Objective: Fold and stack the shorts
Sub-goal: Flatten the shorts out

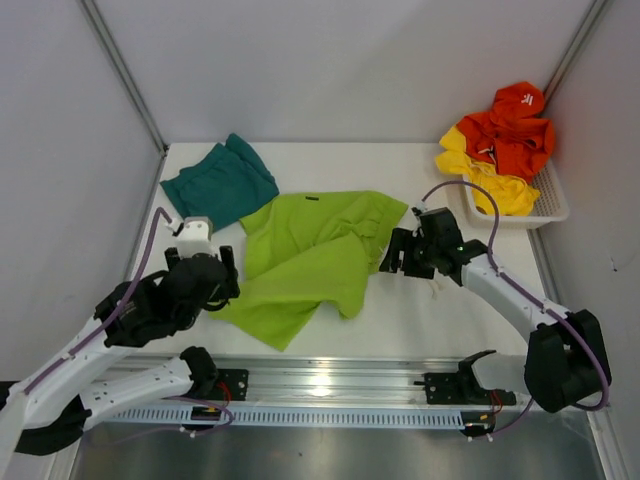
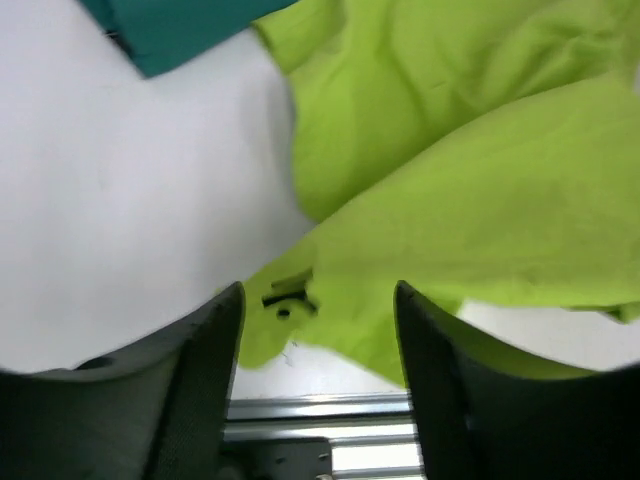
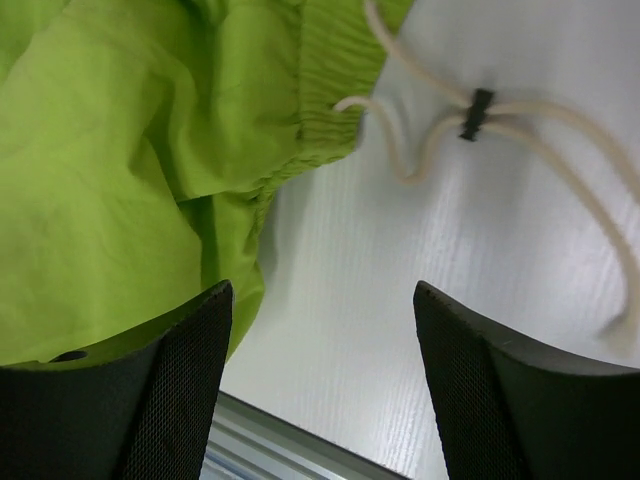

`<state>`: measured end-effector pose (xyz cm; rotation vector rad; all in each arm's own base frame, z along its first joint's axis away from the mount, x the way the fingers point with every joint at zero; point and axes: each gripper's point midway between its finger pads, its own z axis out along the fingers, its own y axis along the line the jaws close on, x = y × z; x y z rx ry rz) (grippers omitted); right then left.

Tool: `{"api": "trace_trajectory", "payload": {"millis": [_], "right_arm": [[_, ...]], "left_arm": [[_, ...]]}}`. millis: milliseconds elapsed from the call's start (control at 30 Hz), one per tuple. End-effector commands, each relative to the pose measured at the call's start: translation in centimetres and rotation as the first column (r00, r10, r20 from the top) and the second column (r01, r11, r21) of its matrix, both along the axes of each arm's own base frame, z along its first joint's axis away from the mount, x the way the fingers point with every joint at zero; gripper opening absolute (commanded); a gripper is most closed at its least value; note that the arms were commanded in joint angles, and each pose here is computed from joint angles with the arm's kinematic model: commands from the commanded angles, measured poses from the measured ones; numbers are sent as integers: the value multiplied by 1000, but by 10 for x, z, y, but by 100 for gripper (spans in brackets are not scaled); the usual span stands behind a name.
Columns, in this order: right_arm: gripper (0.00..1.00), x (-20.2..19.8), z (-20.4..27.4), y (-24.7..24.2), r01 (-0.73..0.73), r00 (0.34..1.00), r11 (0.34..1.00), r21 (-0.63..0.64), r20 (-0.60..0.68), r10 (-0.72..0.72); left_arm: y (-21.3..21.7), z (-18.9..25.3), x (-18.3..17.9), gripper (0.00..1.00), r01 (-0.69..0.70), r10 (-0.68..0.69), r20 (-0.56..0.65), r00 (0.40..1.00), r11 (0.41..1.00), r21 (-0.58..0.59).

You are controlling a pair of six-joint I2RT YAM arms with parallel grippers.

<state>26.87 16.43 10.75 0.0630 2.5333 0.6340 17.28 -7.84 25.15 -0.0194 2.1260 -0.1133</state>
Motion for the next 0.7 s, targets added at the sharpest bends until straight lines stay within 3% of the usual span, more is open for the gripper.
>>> {"api": "trace_trajectory", "payload": {"millis": [0, 33, 67, 200, 333, 567, 600, 667], "right_arm": [[75, 3, 1, 26, -48, 998, 998, 28, 34, 47], [75, -1, -2, 33, -69, 997, 997, 30, 29, 68], [75, 0, -7, 36, -64, 998, 997, 31, 12, 63], [75, 6, -20, 53, -70, 997, 994, 87, -9, 71], [74, 15, -35, 65, -44, 998, 994, 101, -43, 48], [72, 35, -50, 89, -48, 999, 998, 50, 13, 47], [65, 36, -53, 92, -54, 998, 998, 40, 9, 54], [17, 38, -64, 95, -62, 998, 998, 14, -15, 62]], "left_arm": [[45, -2, -8, 79, -164, 168, -17, 986, 977, 139], [50, 5, -7, 96, -189, 191, 1, 982, 970, 154], [51, 5, -7, 99, -179, 182, -2, 983, 969, 172], [1, 2, 0, 99, 45, -40, -48, 998, 994, 103], [-59, -11, 3, 99, 242, -240, -38, 970, 966, 90], [-151, -46, -21, 99, 556, -554, -60, 830, 815, 165], [-161, -52, -28, 99, 591, -590, -67, 805, 788, 172], [-166, -76, -30, 99, 602, -594, -110, 797, 768, 217]]}}
